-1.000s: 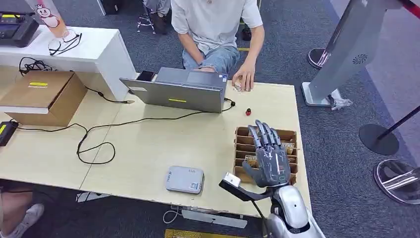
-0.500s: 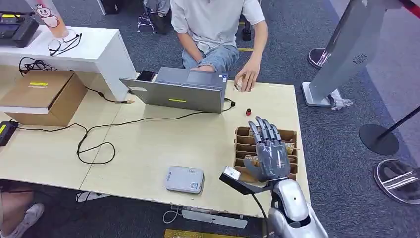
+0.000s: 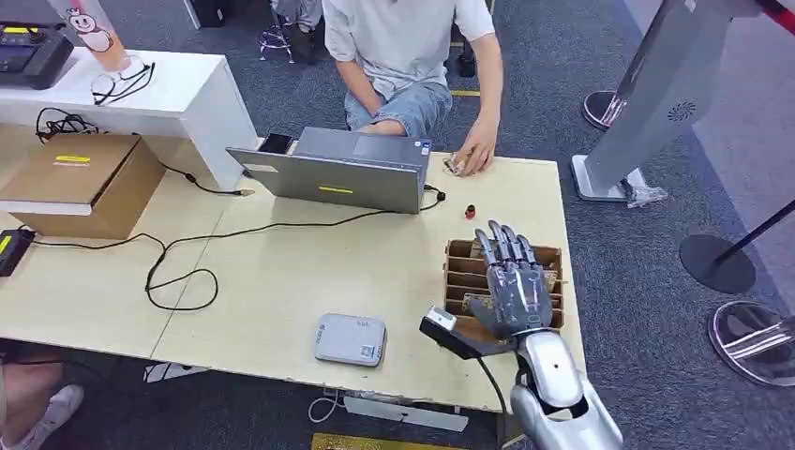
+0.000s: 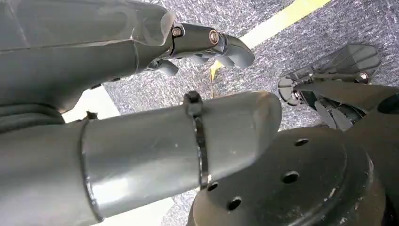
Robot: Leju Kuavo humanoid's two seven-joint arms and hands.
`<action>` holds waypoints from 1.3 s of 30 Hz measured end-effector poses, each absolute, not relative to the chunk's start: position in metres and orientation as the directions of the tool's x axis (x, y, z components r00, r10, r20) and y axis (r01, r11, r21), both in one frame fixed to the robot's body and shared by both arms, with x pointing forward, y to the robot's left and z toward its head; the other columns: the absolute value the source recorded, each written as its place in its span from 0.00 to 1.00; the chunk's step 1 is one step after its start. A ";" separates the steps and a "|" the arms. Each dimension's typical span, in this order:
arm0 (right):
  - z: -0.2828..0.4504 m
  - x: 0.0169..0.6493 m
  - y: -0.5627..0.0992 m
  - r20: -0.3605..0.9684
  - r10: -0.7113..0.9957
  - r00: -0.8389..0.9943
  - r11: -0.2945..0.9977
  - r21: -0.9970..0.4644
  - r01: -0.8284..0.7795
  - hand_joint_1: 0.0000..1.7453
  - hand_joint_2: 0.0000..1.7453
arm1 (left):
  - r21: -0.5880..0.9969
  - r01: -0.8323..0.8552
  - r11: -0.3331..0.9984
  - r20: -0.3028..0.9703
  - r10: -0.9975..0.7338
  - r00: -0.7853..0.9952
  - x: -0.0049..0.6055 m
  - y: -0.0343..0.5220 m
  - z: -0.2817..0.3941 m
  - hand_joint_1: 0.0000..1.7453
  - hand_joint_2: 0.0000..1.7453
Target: Pass the card to the sensor for recognition and then transmit it.
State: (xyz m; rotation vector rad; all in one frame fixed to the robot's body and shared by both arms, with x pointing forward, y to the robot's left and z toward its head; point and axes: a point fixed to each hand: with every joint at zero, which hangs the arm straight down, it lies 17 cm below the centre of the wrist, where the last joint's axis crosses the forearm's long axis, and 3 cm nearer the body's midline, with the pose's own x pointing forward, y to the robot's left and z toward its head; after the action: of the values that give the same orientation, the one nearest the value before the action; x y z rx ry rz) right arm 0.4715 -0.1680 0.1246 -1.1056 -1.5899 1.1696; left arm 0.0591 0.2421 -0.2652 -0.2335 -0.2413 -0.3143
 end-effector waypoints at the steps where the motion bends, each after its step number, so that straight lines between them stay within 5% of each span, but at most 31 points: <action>1: 0.124 0.472 -0.169 0.127 0.961 -0.244 0.170 -0.972 0.162 0.00 1.00 | -0.189 0.329 0.925 0.269 -0.274 0.923 0.059 0.242 -0.265 0.00 0.00; 35: 0.133 0.467 -0.198 0.142 0.974 -0.178 0.177 -0.964 0.197 0.00 1.00 | -0.197 0.292 0.936 0.277 -0.233 0.932 0.058 0.239 -0.263 0.00 0.00; 39: 0.134 0.463 -0.198 0.145 0.973 -0.178 0.180 -0.963 0.201 0.11 1.00 | -0.195 0.295 0.936 0.277 -0.236 0.931 0.059 0.239 -0.263 0.00 0.00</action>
State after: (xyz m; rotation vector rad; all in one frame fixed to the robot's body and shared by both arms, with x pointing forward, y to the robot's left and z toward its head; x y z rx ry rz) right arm 0.4630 -0.1981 0.1340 -1.1578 -1.5636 1.0904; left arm 0.0587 0.2387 -0.2632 -0.2365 -0.2535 -0.2740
